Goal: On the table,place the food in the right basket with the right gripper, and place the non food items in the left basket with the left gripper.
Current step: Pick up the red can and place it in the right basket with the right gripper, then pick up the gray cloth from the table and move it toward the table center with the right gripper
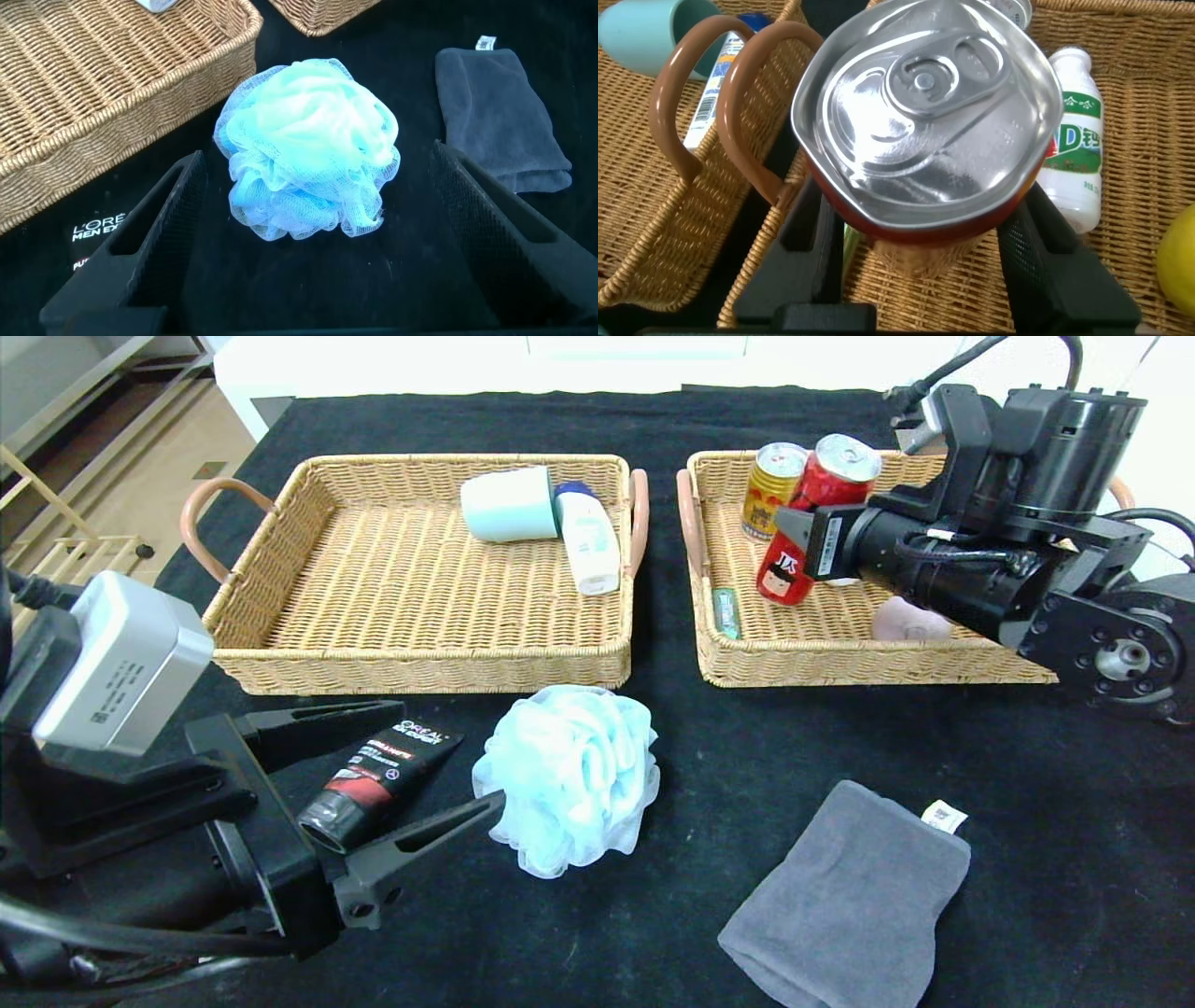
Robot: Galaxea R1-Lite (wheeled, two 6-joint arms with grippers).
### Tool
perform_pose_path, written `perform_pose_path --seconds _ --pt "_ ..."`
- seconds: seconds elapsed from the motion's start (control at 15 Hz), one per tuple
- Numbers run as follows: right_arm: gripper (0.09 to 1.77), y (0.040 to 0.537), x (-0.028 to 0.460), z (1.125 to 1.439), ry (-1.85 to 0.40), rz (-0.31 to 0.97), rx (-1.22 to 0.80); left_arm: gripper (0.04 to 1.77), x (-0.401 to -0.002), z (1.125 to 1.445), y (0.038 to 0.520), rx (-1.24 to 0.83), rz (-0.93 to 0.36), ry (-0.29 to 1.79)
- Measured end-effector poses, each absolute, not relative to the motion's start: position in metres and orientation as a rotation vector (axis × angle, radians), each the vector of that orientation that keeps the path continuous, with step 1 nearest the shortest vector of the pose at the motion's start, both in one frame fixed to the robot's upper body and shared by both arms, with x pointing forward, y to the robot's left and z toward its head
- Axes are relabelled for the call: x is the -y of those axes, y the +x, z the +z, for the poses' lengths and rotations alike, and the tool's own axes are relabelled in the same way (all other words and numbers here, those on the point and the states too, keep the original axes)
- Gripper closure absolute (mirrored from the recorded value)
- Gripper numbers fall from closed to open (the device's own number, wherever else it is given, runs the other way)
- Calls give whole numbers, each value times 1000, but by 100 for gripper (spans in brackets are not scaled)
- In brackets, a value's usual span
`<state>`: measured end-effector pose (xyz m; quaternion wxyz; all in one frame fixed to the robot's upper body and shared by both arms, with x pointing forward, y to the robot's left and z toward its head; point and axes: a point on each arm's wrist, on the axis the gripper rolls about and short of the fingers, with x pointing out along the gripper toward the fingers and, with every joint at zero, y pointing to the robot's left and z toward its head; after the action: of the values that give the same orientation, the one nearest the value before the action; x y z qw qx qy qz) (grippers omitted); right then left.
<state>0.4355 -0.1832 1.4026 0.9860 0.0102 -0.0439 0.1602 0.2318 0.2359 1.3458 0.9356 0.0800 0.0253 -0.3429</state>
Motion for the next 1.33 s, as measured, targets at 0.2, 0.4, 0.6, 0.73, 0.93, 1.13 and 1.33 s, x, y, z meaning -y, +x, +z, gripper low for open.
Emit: perform_pose_path --seconds 0.2,0.4,0.6,0.73,0.93,1.13,1.33 --pt "62 437 185 1403 27 318 91 9 -236 1346 232 -51 -701 163" --pt "47 437 185 1402 31 317 87 9 -236 1346 232 -52 -702 164" --pt "37 433 185 1402 29 321 81 9 -236 1346 232 -52 -702 164" --pt "32 426 184 1404 30 329 82 9 -236 1346 232 -52 -701 164" --pt "27 408 186 1403 25 352 65 9 -236 1346 232 -52 -702 164" --pt "23 386 191 1403 18 369 40 9 -236 1346 232 -51 -701 164" --pt "20 360 203 1401 -5 368 -39 9 -236 1346 232 -51 -699 163"
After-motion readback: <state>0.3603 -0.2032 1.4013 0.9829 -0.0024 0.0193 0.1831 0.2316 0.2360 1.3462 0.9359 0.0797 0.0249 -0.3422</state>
